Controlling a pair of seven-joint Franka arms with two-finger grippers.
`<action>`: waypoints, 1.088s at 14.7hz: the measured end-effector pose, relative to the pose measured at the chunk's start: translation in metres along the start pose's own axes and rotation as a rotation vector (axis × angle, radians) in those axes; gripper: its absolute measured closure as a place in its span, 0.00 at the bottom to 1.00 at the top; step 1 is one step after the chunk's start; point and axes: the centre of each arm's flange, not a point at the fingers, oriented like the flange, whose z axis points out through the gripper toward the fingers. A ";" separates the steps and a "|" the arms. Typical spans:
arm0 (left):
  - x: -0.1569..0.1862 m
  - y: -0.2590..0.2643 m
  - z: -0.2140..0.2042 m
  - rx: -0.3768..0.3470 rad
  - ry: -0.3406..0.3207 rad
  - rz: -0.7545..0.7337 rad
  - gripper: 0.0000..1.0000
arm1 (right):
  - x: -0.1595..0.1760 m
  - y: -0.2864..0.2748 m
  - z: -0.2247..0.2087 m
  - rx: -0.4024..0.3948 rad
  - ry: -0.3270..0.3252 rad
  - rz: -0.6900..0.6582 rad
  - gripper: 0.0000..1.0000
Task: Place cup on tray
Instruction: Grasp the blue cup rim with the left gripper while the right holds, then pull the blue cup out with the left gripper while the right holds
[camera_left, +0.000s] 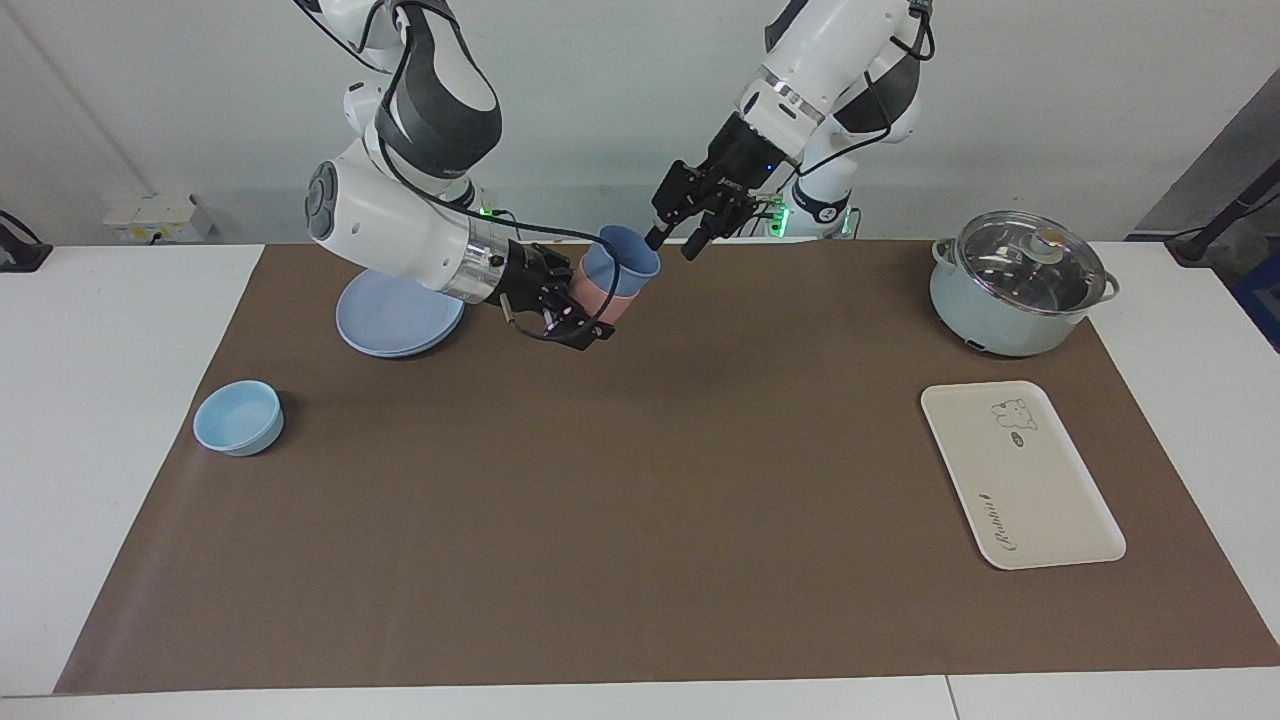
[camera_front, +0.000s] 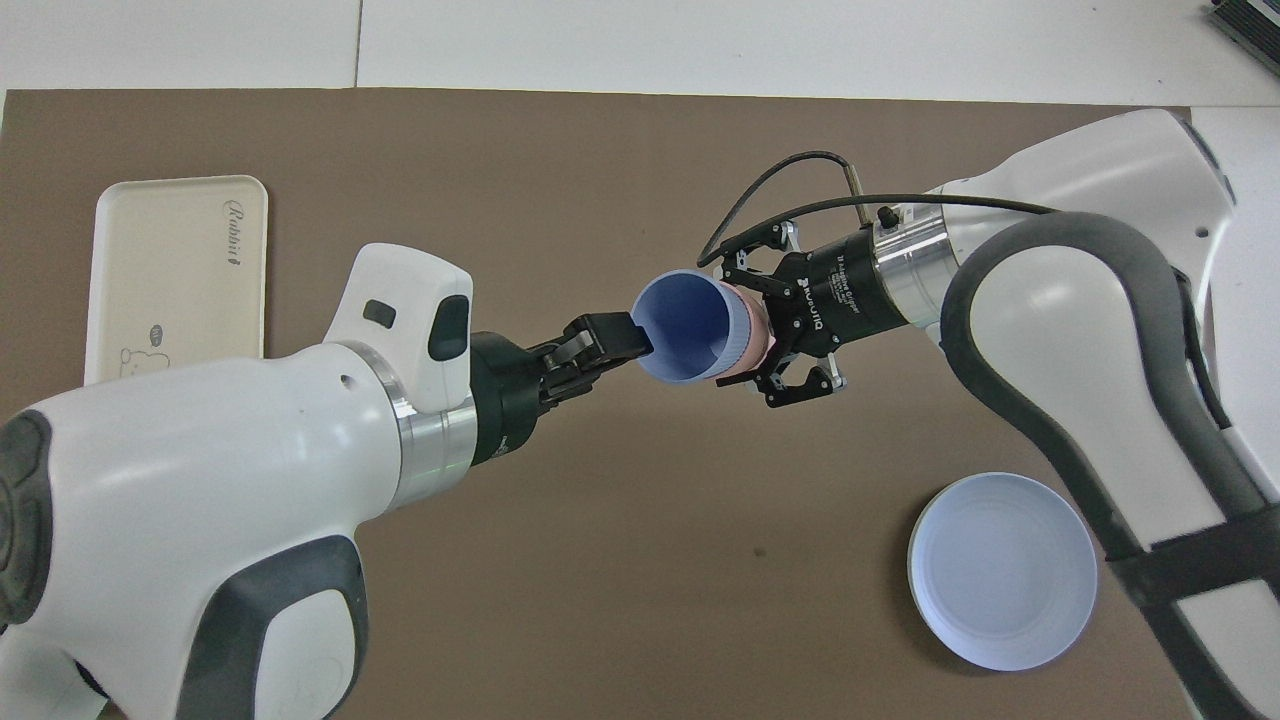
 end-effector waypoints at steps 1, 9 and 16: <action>0.000 0.001 0.000 -0.009 0.009 -0.006 0.31 | -0.004 -0.001 0.003 0.006 0.003 -0.001 0.23; -0.008 0.005 0.021 -0.022 0.013 -0.017 0.78 | -0.019 -0.006 0.013 0.058 0.020 0.016 0.23; 0.007 0.007 0.004 -0.012 0.004 -0.049 0.95 | -0.020 -0.005 0.012 0.060 0.021 0.014 0.23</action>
